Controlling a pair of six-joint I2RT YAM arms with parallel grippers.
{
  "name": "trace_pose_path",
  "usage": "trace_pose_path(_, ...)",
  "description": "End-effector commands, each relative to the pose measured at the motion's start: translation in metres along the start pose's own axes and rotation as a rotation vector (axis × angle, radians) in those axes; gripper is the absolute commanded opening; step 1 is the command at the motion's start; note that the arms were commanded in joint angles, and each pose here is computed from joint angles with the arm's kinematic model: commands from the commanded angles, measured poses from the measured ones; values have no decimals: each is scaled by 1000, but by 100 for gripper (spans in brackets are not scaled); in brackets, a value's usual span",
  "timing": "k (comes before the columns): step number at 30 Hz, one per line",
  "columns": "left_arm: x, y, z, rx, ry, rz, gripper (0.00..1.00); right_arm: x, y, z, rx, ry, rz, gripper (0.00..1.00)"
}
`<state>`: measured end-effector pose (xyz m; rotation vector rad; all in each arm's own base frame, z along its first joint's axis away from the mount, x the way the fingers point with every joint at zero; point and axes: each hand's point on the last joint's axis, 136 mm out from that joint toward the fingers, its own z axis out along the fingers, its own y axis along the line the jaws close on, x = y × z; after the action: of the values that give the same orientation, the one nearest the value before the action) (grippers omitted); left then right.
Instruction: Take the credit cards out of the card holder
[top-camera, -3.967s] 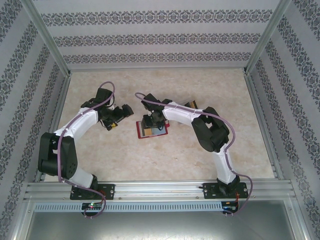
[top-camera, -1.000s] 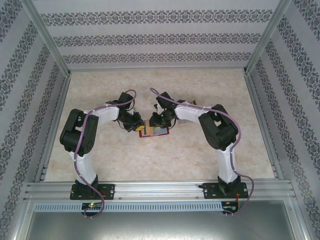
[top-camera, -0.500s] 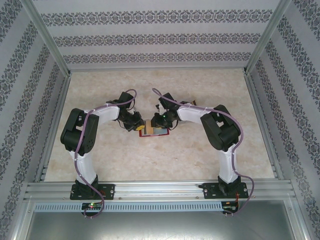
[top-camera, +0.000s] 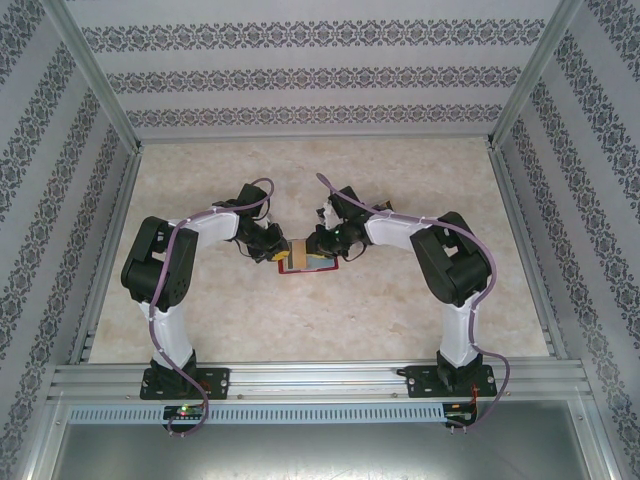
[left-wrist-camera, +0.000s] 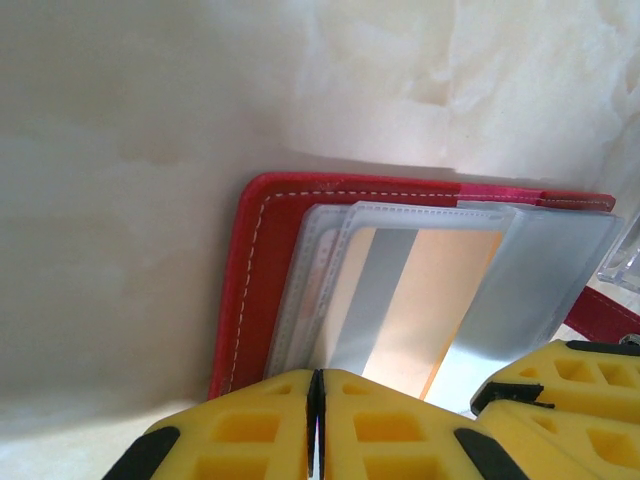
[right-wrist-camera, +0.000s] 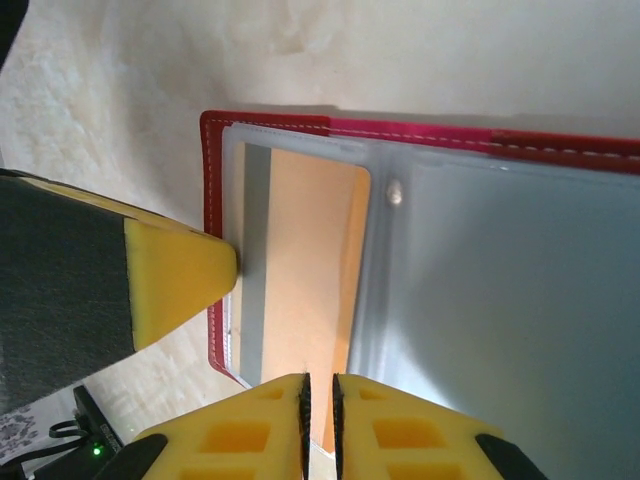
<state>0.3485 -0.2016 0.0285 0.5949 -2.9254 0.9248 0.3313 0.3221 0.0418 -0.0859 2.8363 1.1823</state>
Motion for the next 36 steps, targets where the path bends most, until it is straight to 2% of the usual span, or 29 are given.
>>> trace_pose_path(1,5,17,10,-78,21,-7,13,5,-2,10,-2,26,26,18)
trace_pose_path(8,6,17,10,-75,22,-7,12,4,-5,17,-9,39,41,18)
trace_pose_path(16,6,19,11,-76,27,-8,12,-1,1,12,-26,6,22,15)
trace_pose_path(26,7,19,12,-77,29,-7,12,0,5,13,-54,4,14,18)
trace_pose_path(36,8,20,12,-77,30,-10,12,4,-7,22,-2,23,35,20)
